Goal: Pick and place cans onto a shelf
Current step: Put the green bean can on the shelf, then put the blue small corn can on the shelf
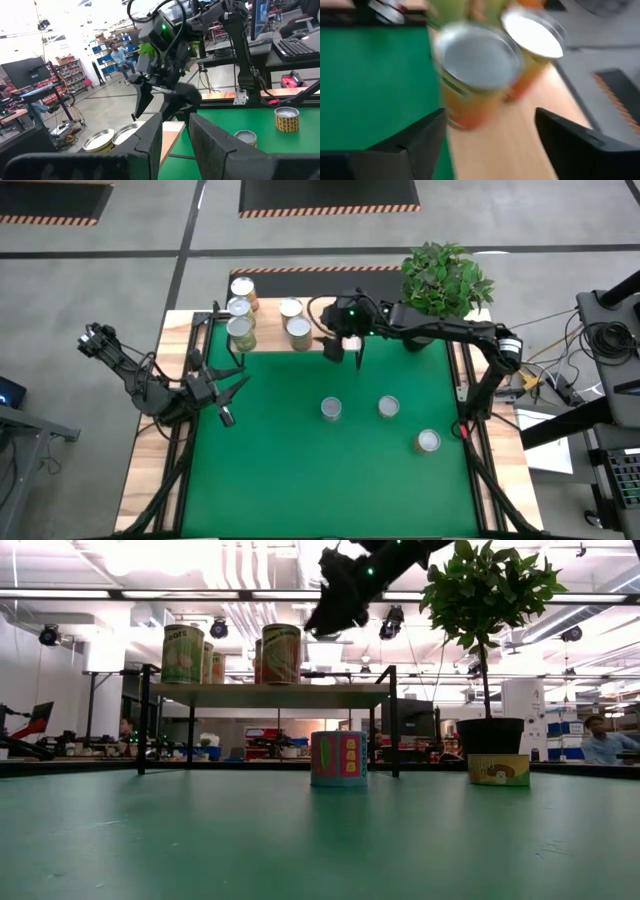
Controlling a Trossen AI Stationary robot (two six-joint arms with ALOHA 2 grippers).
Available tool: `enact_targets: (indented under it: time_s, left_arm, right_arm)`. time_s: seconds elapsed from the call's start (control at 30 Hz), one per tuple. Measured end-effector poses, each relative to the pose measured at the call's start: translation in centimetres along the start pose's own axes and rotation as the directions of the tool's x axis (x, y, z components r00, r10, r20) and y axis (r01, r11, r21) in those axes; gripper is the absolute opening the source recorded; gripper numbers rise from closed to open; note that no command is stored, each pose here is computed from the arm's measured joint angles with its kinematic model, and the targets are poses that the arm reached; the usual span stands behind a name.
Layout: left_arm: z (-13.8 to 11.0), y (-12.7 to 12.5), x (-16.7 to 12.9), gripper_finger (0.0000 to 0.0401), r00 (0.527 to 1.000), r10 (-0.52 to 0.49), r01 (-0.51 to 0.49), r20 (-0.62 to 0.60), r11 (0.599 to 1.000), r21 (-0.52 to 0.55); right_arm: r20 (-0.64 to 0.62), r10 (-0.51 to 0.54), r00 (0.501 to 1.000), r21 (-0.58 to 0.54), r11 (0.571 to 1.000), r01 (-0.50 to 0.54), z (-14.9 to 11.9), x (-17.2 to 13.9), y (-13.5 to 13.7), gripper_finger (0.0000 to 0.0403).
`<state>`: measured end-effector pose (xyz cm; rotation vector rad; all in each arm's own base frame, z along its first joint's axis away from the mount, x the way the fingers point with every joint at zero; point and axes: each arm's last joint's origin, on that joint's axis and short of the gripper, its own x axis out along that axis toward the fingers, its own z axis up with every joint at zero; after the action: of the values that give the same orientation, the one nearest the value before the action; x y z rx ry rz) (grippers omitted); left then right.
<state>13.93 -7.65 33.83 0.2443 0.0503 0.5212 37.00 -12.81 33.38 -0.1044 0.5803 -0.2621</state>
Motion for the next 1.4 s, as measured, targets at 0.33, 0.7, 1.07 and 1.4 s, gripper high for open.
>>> enact_targets:
  time_s: [0.33,0.7,1.07,1.4]
  left_arm:
    - [0.0,0.0,0.0,0.0081,1.000,0.000,0.000,0.000,1.000,0.000]
    - [0.0,0.0,0.0,0.0081,1.000,-0.001,0.001,0.000,1.000,0.000]
    - [0.0,0.0,0.0,0.0081,1.000,-0.002,0.002,0.000,1.000,-0.003]
    - [0.1,-0.7,0.3,0.0081,1.000,-0.003,0.004,-0.007,0.999,0.054]
  right_arm:
    - [-0.095,-0.082,0.992,-0.033,0.996,0.079,-1.7,2.1,0.1,0.0079]
    - [-0.010,-0.036,0.999,-0.048,0.998,0.035,-1.8,4.7,0.8,0.0013]
    - [0.020,-0.039,0.999,-0.021,0.999,0.039,-1.3,4.4,1.0,0.0013]
    - [-0.014,0.099,0.995,0.030,0.995,-0.099,0.1,0.6,7.3,0.0013]
